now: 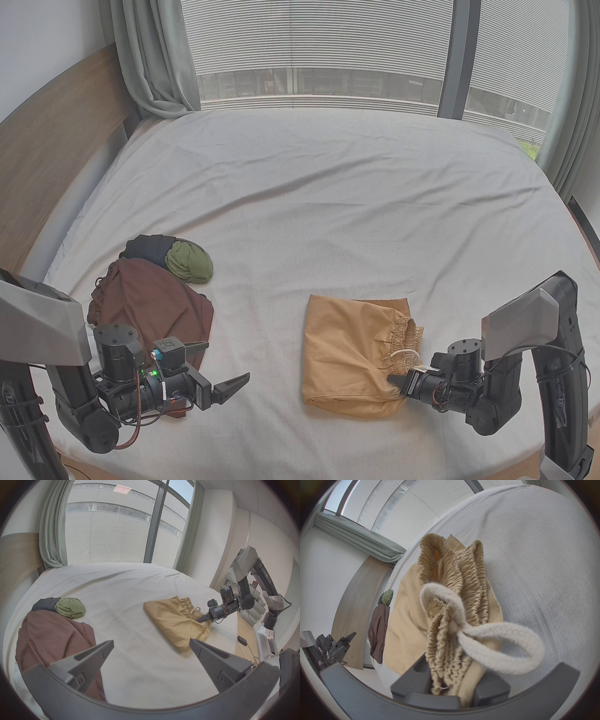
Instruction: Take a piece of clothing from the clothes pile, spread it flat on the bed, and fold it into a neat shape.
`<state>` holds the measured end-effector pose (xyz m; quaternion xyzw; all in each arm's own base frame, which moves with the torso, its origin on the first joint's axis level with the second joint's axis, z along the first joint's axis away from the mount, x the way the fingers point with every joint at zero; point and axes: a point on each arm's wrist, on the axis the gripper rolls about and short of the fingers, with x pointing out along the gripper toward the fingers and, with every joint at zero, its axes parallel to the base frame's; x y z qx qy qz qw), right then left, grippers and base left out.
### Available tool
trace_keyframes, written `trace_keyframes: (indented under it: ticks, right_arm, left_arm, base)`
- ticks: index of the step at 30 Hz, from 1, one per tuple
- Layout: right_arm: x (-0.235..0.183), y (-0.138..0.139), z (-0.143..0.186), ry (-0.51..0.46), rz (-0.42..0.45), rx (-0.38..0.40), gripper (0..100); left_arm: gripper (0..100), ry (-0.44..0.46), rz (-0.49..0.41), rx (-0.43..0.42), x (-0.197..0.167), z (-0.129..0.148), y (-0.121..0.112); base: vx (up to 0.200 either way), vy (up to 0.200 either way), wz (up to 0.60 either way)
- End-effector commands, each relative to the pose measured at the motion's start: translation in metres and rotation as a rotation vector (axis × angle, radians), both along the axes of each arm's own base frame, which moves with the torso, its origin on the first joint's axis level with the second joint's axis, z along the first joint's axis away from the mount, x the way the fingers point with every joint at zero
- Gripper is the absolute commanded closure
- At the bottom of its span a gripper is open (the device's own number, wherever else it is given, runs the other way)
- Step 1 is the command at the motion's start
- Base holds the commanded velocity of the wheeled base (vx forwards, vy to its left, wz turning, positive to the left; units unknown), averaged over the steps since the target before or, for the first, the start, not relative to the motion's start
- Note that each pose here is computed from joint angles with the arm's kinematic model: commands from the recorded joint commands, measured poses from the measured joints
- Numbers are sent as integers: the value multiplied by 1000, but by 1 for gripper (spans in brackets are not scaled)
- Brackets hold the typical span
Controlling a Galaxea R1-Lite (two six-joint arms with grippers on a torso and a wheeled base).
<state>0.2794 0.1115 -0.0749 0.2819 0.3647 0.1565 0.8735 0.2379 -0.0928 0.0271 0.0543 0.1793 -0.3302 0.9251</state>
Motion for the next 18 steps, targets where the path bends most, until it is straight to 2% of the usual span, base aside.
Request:
trace_keyframes:
  ticks: [1,8,18]
  right_arm:
    - [0,1,-2,3,3,-1,100]
    - [-1,2,4,-6,14,9,100]
    - [-8,11,49,-106,79,71,100]
  left_arm:
    - [0,-26,12,-8,-1,8,4]
    - [0,-2,33,-9,-1,4,10]
    - [0,10,41,-8,-2,3,16]
  base:
    - [0,0,0]
    - [0,0,0]
    - [0,0,0]
